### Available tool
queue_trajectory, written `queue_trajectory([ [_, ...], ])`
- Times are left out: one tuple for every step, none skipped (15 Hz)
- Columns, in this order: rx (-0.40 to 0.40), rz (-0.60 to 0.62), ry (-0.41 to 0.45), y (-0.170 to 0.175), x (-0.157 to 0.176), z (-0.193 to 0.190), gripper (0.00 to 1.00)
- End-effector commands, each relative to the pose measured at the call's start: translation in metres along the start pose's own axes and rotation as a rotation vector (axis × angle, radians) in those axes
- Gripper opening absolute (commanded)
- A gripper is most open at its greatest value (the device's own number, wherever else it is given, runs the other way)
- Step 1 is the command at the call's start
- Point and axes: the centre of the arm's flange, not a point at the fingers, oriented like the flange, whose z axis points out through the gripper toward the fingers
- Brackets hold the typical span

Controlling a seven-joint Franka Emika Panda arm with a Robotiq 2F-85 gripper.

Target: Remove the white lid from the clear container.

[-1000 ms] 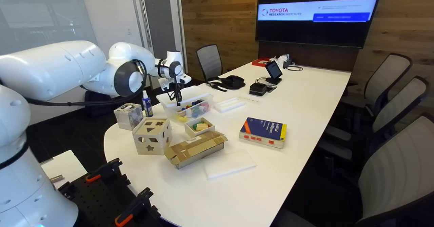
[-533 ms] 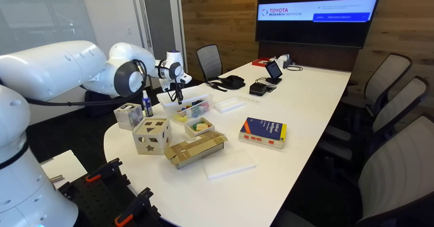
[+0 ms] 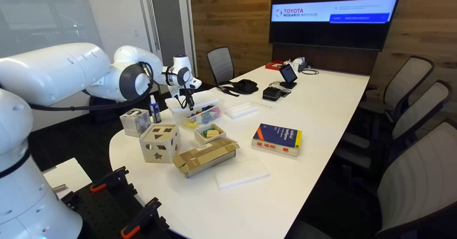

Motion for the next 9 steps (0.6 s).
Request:
queue_trajectory([
  [0.03,-0.048,0.019,-0.042,0.022,0.028,0.0],
  [0.044,-0.066,0.01,-0.044,0.019,0.029,0.0],
  [0.069,-0.086,-0.016,-0.047,0.017,0.03,0.0],
  [0.095,-0.105,-0.043,-0.049,0.015,0.03,0.0],
  [0.119,-0.122,-0.063,-0.051,0.013,0.03,0.0],
  [0.138,-0.136,-0.078,-0.053,0.011,0.03,0.0],
  [0.158,-0.148,-0.086,-0.055,0.01,0.029,0.0],
  [0.171,-0.158,-0.089,-0.058,0.009,0.027,0.0],
  [0.179,-0.168,-0.087,-0.061,0.009,0.026,0.0],
])
